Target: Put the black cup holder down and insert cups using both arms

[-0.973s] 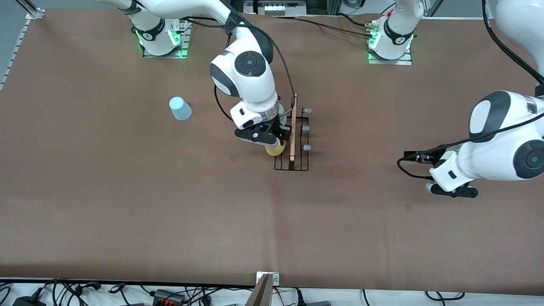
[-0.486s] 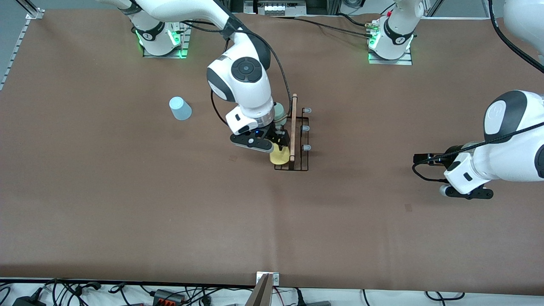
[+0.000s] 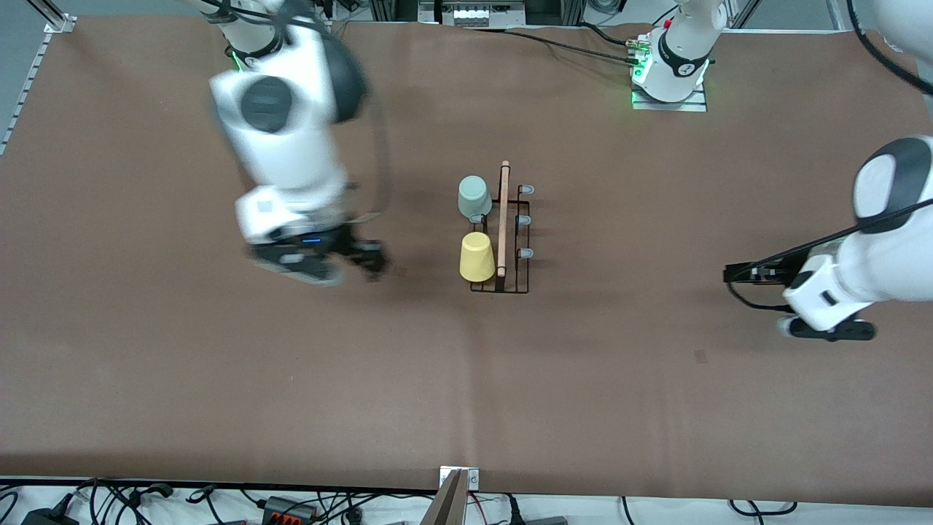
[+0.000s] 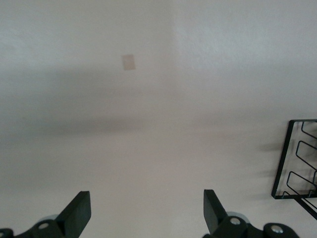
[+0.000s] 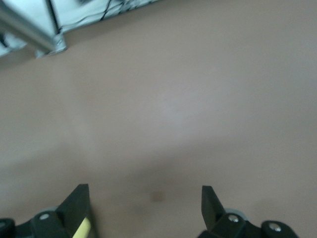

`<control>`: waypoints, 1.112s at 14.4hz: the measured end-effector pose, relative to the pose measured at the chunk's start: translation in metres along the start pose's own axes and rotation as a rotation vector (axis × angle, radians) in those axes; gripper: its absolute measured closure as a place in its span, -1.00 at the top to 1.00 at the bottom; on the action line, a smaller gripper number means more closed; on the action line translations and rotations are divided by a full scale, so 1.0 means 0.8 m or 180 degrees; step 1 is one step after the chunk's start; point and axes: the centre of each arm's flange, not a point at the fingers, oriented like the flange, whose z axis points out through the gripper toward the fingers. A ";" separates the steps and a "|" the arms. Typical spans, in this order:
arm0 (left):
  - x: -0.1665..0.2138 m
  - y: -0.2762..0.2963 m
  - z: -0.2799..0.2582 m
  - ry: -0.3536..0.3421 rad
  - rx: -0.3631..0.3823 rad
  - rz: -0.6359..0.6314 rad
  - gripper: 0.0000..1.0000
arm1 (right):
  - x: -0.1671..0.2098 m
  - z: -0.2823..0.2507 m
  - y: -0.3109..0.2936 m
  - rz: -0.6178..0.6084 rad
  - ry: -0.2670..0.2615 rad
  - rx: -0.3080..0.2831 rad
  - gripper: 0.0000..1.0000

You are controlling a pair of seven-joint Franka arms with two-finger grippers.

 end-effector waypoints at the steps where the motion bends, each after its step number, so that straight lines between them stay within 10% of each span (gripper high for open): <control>1: -0.008 -0.007 -0.020 0.0060 0.0021 -0.0037 1.00 | 0.030 -0.022 0.052 0.0011 -0.0049 0.0015 1.00; 8: -0.079 -0.008 -0.117 0.0204 0.0325 -0.0190 1.00 | 0.120 -0.138 0.365 -0.0280 -0.0301 -0.0103 1.00; 16: -0.150 0.010 -0.146 0.0491 0.0332 -0.0298 1.00 | 0.087 -0.181 0.377 -0.0730 -0.0700 -0.0173 1.00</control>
